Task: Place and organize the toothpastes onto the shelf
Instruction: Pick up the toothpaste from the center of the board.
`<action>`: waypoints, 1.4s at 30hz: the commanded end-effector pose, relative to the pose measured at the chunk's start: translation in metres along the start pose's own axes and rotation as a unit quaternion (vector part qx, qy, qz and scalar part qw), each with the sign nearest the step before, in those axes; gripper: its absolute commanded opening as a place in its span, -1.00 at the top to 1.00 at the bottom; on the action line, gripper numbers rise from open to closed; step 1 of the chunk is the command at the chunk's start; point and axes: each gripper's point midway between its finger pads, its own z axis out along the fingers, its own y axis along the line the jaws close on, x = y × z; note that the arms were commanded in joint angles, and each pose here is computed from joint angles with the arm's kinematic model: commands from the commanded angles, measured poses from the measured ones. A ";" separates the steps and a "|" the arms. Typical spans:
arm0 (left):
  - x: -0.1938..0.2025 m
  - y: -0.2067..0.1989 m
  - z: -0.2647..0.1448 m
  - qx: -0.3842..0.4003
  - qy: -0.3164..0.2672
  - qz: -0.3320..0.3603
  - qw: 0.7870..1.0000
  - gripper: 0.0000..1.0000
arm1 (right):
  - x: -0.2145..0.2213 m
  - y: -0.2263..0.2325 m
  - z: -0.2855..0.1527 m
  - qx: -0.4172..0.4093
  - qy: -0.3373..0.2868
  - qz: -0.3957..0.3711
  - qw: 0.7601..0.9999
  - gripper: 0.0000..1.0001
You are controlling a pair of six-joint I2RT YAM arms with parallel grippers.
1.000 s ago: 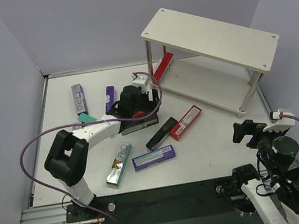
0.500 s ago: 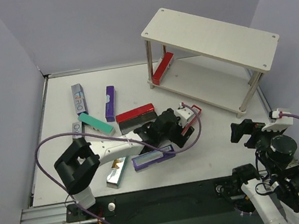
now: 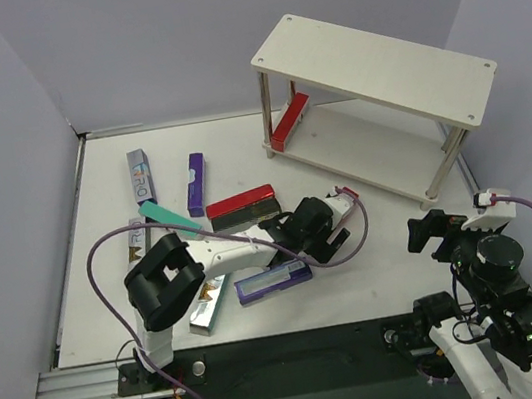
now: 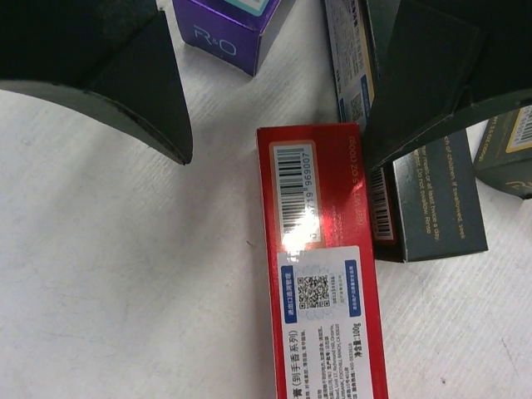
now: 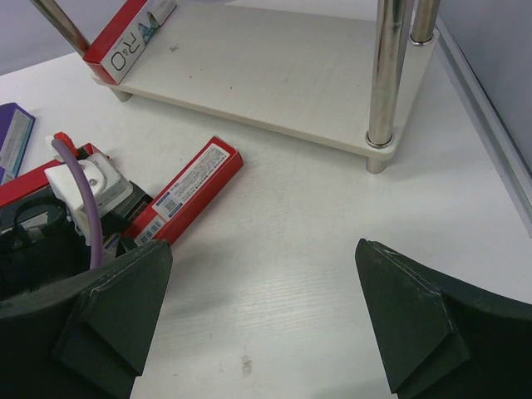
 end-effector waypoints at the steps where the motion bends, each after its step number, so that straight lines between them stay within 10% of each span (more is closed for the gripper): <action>1: -0.012 0.006 0.003 -0.020 0.011 -0.006 1.000 -0.89 | -0.001 0.003 0.006 -0.003 0.003 -0.007 1.000 -1.00; 23: 0.011 0.020 0.026 -0.058 0.007 -0.024 0.998 -0.80 | 0.001 0.005 0.005 -0.013 0.001 -0.007 1.000 -1.00; 35: 0.001 0.016 0.021 -0.019 -0.043 -0.074 0.996 0.01 | -0.006 0.006 -0.007 -0.031 -0.026 -0.020 0.999 -1.00; 42: -0.039 0.023 -0.007 0.038 -0.110 -0.155 0.981 0.11 | -0.009 0.002 -0.013 -0.028 -0.035 -0.044 0.998 -1.00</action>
